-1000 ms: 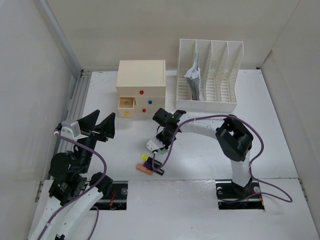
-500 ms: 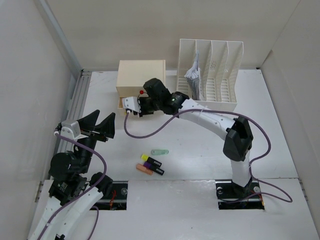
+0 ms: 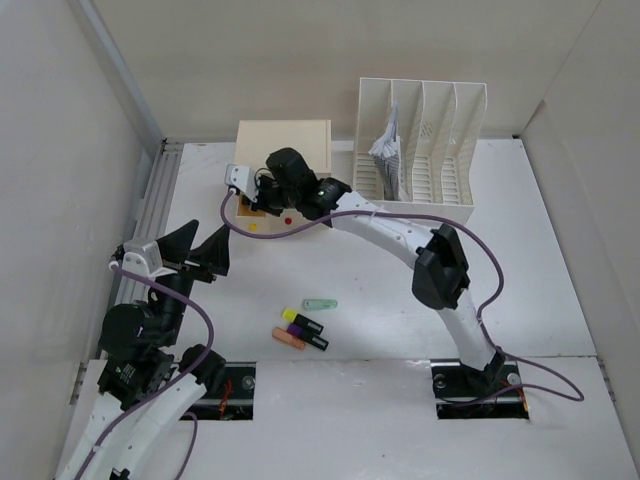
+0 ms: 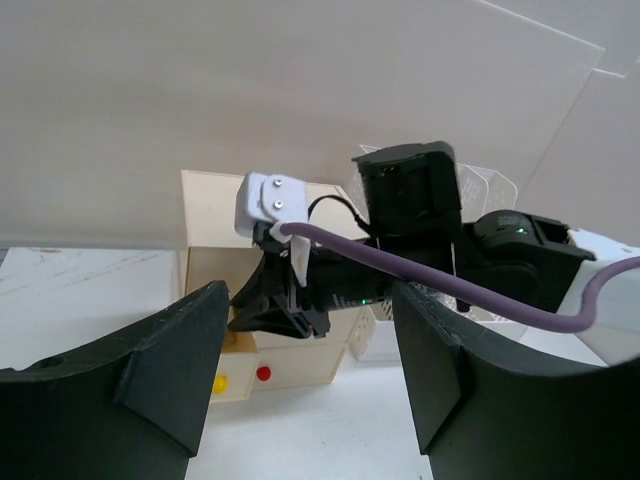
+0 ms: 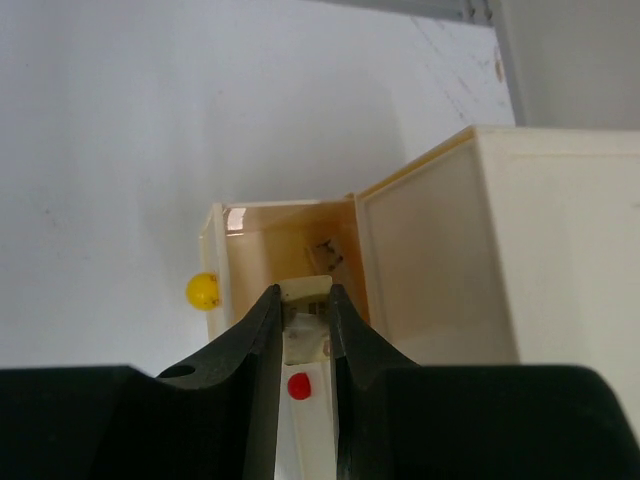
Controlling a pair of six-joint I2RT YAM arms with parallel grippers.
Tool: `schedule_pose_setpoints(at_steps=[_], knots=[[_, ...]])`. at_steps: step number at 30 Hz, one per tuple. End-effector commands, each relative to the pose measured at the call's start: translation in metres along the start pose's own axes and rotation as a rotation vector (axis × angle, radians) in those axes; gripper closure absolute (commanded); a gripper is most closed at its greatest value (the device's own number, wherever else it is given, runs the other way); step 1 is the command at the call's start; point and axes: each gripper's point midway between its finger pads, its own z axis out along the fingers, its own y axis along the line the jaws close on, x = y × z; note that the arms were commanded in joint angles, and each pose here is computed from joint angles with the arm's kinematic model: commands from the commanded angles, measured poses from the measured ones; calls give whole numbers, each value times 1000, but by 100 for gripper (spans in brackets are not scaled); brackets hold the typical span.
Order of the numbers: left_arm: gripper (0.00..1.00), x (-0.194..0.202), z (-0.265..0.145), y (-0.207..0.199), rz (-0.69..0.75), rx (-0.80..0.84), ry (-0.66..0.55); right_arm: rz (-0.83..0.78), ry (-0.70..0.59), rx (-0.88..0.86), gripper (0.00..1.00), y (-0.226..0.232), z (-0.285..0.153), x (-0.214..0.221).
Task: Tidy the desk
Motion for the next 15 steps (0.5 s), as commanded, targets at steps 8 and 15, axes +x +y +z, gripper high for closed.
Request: schedule_pose_setpoints(at_steps=[8,15], knots=[[36,-4,3,0,-5,-4,-20,25,-64,102,72,-25,5,-24],[36,-4,3,0,-5,-4,-20,26,-105,92,65,-27,-5,-42]])
